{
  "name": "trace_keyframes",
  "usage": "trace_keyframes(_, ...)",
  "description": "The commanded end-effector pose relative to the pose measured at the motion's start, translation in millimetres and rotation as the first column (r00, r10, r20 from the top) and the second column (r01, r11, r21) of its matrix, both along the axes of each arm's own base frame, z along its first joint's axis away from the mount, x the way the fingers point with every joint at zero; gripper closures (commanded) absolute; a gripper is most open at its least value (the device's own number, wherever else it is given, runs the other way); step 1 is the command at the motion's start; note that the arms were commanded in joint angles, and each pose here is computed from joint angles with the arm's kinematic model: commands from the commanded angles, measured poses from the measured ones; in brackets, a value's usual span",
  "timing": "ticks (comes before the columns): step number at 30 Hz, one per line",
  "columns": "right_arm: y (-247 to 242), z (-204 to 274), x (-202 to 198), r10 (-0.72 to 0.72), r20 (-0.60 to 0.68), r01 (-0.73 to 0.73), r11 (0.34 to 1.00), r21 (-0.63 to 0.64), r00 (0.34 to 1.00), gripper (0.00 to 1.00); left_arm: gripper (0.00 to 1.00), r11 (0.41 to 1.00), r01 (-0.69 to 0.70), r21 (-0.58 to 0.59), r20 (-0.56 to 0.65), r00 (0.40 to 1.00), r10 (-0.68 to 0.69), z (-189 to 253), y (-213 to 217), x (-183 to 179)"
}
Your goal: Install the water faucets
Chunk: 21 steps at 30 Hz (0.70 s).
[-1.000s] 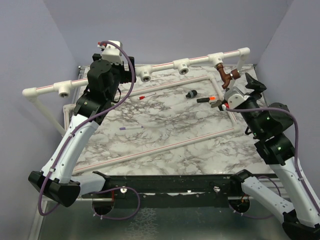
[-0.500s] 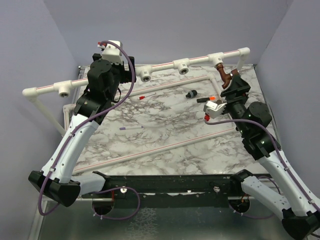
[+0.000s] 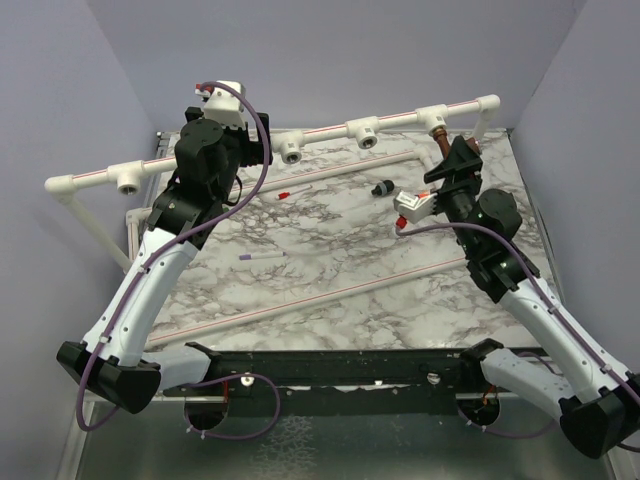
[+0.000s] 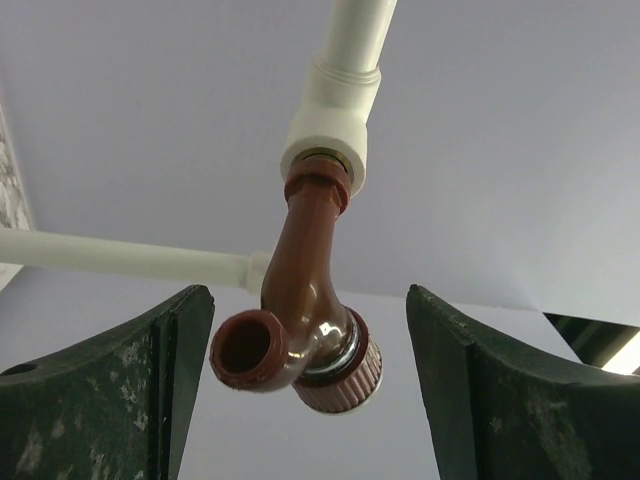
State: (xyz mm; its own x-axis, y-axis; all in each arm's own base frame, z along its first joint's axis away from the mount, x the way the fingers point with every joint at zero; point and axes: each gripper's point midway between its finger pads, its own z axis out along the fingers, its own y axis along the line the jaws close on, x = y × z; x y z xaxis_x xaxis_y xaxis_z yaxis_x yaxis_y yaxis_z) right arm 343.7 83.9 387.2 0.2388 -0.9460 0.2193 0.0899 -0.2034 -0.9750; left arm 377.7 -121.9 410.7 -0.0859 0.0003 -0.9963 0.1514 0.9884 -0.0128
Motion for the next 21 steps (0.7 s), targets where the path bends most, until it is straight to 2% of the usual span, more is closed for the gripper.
trace_keyframes(1, -10.0, 15.7, 6.2, -0.084, 0.075, 0.081, 0.996, 0.035, 0.994, 0.2, 0.09, 0.995, 0.071, 0.073, -0.222, 0.974, -0.053, -69.0, -12.8, -12.0)
trace_keyframes(3, -13.4, 17.3, 9.7, -0.112, 0.082, 0.108, 0.993, 0.05, 0.99, 0.25, 0.09, 0.995, 0.07, 0.073, -0.22, 0.974, -0.052, -68.5, -12.8, -12.5)
trace_keyframes(7, -19.1, 18.7, 14.5, -0.156, 0.093, 0.146, 0.984, 0.104, 0.983, 0.39, 0.09, 0.995, 0.07, 0.073, -0.218, 0.975, -0.053, -67.5, -12.9, -13.1)
trace_keyframes(17, -22.4, 2.6, 16.5, -0.152, -0.003, 0.144, 0.928, 0.343, 0.988, 0.95, 0.09, 0.994, 0.077, 0.074, -0.224, 0.973, -0.059, -69.7, -15.5, -12.1)
trace_keyframes(18, -21.6, 1.4, 16.8, -0.144, -0.012, 0.138, 0.916, 0.375, 0.989, 0.99, 0.09, 0.994, 0.077, 0.073, -0.225, 0.973, -0.059, -70.1, -15.8, -11.7)
trace_keyframes(21, -17.0, -1.2, 17.2, -0.103, -0.047, 0.113, 0.855, 0.506, 0.994, 0.99, 0.09, 0.994, 0.077, 0.074, -0.224, 0.973, -0.058, -69.5, -15.6, -11.5)
